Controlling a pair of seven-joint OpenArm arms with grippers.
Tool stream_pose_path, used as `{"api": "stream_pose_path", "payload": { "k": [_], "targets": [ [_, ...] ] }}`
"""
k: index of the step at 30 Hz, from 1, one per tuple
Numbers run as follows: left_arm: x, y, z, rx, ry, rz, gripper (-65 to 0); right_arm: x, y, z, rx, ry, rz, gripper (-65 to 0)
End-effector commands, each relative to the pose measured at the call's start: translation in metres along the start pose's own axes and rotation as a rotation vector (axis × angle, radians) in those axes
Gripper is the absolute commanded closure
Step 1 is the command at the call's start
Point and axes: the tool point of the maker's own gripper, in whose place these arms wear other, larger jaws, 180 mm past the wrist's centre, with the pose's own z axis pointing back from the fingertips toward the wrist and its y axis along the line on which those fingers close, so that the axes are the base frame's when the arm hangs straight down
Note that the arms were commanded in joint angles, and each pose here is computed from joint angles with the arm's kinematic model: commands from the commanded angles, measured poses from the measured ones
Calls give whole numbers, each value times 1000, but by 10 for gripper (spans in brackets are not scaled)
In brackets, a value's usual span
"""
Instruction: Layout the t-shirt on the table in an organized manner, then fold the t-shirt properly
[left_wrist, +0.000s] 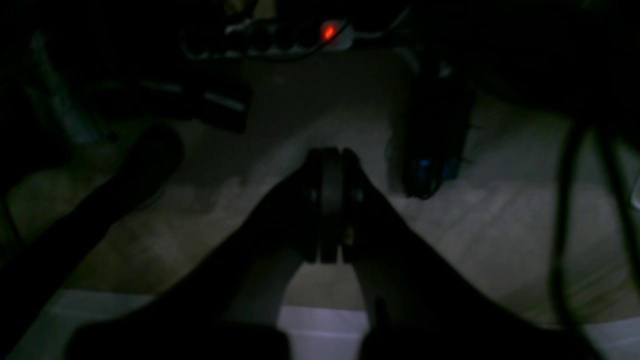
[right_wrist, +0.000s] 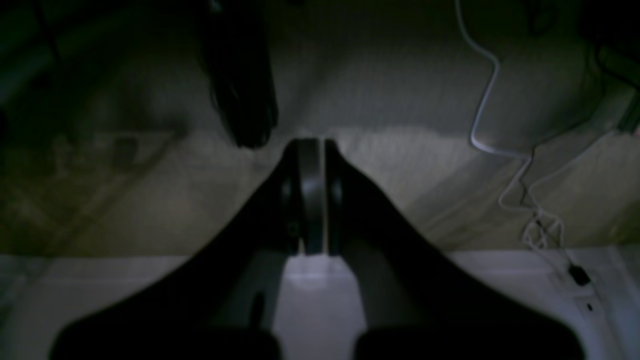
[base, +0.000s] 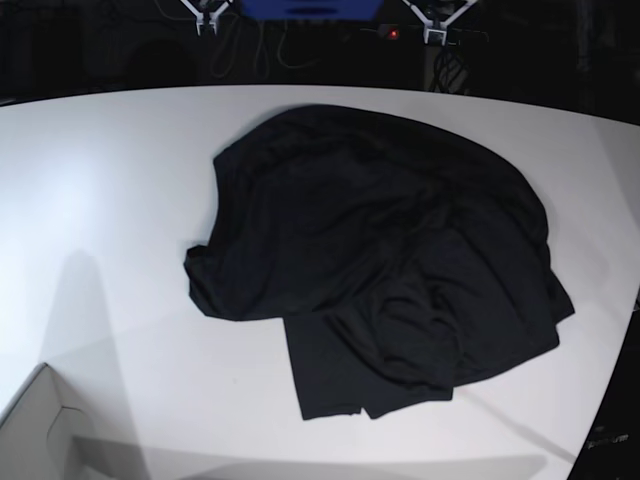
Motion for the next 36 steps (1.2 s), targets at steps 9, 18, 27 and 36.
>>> {"api": "stream_pose_path", "payload": {
  "k": [9,18,27,36],
  "targets": [
    [-6,20,18,19,-90,-30,0,-21,-14,24,-15,-116,12,0],
    [7,21,59,3,-246,-38,0,-17,-26,76,-31,-282,41,0],
    [67,46,132,-56,-398,51,0,25,-56,161,-103,-519,28,0],
    [120,30,212,-131,-596,32,0,87,-106,241,-246,-758,15,0]
  ]
}}
